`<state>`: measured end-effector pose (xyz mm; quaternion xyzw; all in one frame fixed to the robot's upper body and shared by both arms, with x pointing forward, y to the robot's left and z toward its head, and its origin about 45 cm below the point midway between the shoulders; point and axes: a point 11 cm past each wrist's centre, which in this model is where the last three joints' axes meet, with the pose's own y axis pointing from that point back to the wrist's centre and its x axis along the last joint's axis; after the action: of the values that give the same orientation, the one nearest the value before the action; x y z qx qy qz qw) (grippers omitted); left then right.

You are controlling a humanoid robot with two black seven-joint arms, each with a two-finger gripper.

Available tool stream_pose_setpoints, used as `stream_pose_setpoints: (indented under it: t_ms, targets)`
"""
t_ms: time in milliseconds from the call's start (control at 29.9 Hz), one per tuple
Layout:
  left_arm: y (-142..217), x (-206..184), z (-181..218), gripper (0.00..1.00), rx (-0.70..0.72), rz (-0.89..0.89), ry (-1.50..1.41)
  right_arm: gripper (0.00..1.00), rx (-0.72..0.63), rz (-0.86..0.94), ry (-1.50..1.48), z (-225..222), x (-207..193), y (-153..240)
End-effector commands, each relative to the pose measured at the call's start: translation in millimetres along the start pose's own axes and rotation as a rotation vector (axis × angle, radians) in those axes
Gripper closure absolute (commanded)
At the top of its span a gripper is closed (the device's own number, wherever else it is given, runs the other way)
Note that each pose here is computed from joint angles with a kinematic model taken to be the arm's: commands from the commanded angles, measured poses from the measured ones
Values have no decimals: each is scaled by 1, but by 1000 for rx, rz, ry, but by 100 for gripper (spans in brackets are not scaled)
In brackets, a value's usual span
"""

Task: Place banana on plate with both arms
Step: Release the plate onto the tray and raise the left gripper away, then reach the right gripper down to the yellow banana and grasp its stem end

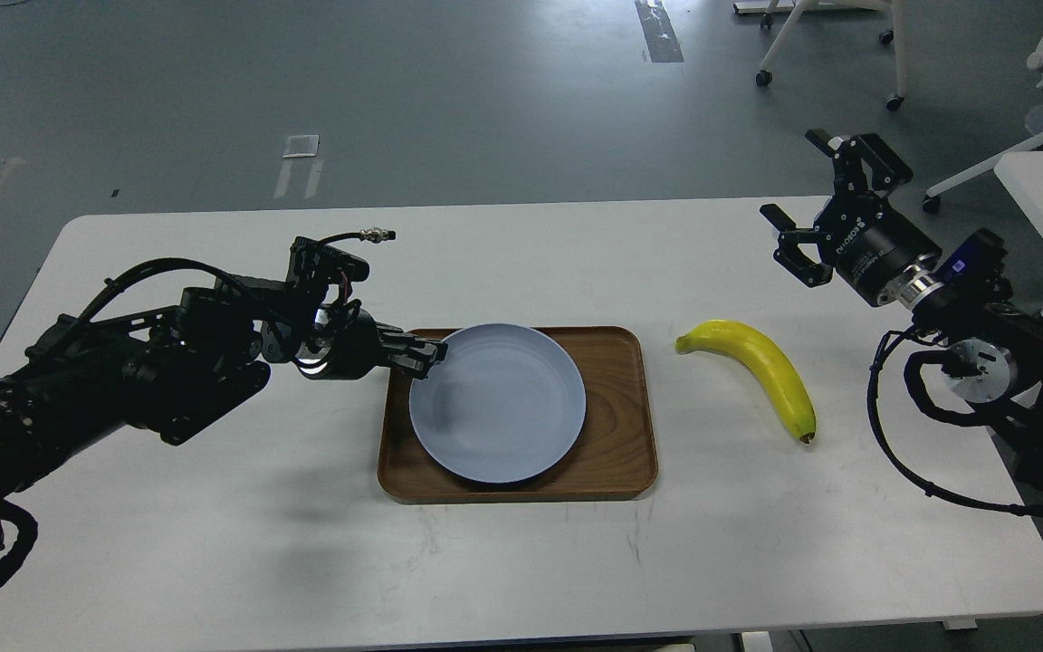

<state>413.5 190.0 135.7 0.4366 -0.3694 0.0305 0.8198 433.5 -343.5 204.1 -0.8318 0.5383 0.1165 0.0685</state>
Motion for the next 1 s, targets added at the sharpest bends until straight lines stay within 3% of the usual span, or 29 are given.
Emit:
stream_pose_setpoints:
  t_ms: [0, 134, 368, 535, 669, 735, 969]
  targets:
    - [1, 5, 4, 13, -15, 7, 4, 1, 4, -1, 4, -3, 1, 0]
    - [15, 26, 4, 4, -35, 65, 40, 1, 13, 0, 17, -11, 3, -1]
    - [40, 83, 20, 3, -127, 229, 158, 1, 21, -11, 102, -40, 11, 0]
    - [80, 124, 7, 2, -305, 512, 615, 1, -186, -224, 538, -61, -11, -16]
    - [100, 136, -6, 2, -398, 645, 838, 1, -272, -327, 709, -63, -24, -21]
    - [120, 145, -17, 2, -454, 741, 937, 1, -379, -449, 889, -54, -37, -21]
    - [140, 125, -28, 2, -542, 740, 1032, 1, -659, -635, 1284, -35, -26, -11]
